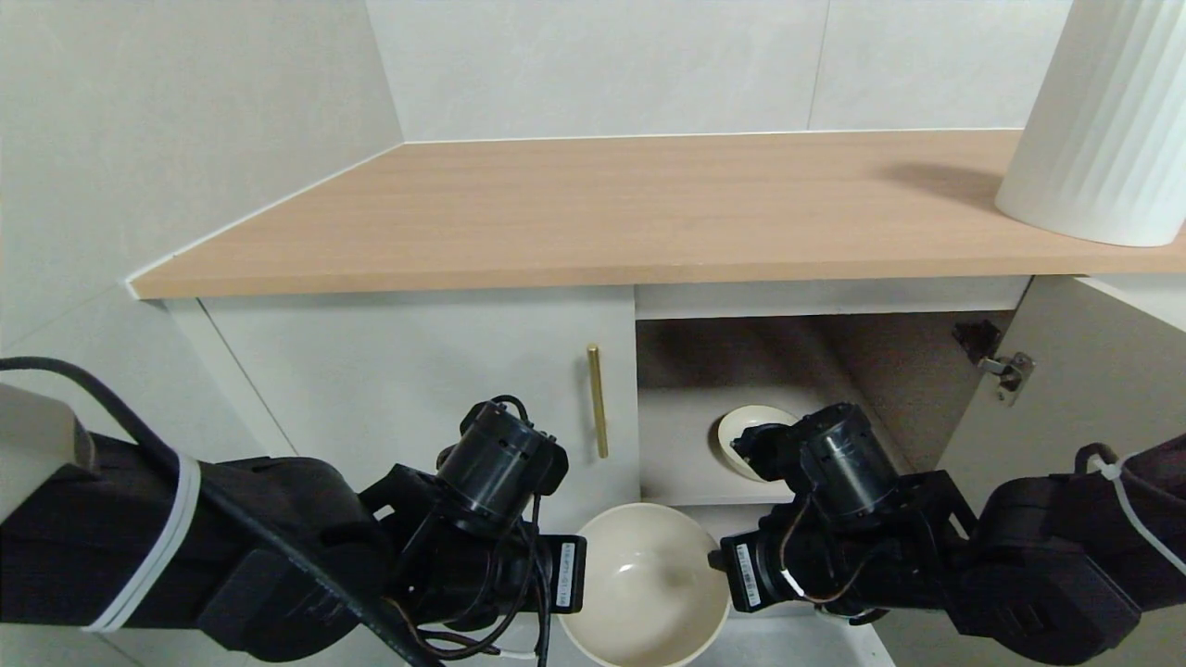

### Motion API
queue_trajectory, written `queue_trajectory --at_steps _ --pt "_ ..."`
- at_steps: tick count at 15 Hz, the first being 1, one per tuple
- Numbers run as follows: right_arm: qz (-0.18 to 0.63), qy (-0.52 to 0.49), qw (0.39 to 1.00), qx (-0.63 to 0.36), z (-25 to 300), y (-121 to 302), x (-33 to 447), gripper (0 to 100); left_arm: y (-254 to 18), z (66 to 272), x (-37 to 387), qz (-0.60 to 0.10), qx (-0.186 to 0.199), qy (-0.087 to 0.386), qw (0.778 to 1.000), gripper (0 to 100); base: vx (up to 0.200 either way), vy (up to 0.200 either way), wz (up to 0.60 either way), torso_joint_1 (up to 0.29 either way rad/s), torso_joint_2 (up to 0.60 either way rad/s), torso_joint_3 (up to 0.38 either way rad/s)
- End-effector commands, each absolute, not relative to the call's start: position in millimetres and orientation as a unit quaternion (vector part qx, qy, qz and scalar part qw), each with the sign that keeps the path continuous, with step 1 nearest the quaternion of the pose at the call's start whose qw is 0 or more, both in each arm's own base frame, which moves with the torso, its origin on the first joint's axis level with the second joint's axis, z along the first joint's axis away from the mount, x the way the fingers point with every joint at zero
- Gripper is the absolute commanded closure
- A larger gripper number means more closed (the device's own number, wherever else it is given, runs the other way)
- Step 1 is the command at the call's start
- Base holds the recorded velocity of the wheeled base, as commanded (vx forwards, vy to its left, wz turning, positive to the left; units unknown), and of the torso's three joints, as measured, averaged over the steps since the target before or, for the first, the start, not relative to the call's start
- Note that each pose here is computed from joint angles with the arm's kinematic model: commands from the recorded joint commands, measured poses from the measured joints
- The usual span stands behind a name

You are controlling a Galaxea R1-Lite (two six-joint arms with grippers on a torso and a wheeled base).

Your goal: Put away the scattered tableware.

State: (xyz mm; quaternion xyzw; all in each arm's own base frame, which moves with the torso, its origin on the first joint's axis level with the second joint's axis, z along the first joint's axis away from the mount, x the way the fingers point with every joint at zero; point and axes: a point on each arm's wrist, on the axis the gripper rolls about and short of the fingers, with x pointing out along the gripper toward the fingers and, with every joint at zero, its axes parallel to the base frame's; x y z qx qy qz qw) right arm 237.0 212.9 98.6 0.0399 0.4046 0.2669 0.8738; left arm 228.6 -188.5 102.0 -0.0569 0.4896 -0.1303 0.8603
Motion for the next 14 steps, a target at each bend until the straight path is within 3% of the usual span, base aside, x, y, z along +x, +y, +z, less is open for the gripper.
queue_trajectory --at_steps 1,10,11,14 --pt "0.264 0.406 0.874 0.038 97.9 212.6 237.1 100 -188.1 101.6 228.5 -0.127 -0.055 0.491 0.860 100 0.000 0.000 0.00 0.000 0.00 0.000" --pt "0.265 0.405 0.874 0.038 98.4 212.5 236.9 100 -187.8 102.5 228.3 -0.127 -0.056 0.489 0.861 100 0.000 0.000 0.00 0.000 0.00 0.000" --pt "0.265 0.405 0.874 0.038 98.4 212.5 236.9 100 -188.1 102.4 228.6 -0.127 -0.056 0.489 0.861 0 0.000 0.000 0.00 0.000 0.00 0.000" --pt "0.265 0.405 0.874 0.038 98.4 212.5 236.9 100 -189.0 104.0 229.7 -0.128 -0.058 0.487 0.862 0 0.000 0.000 0.00 0.000 0.00 0.000"
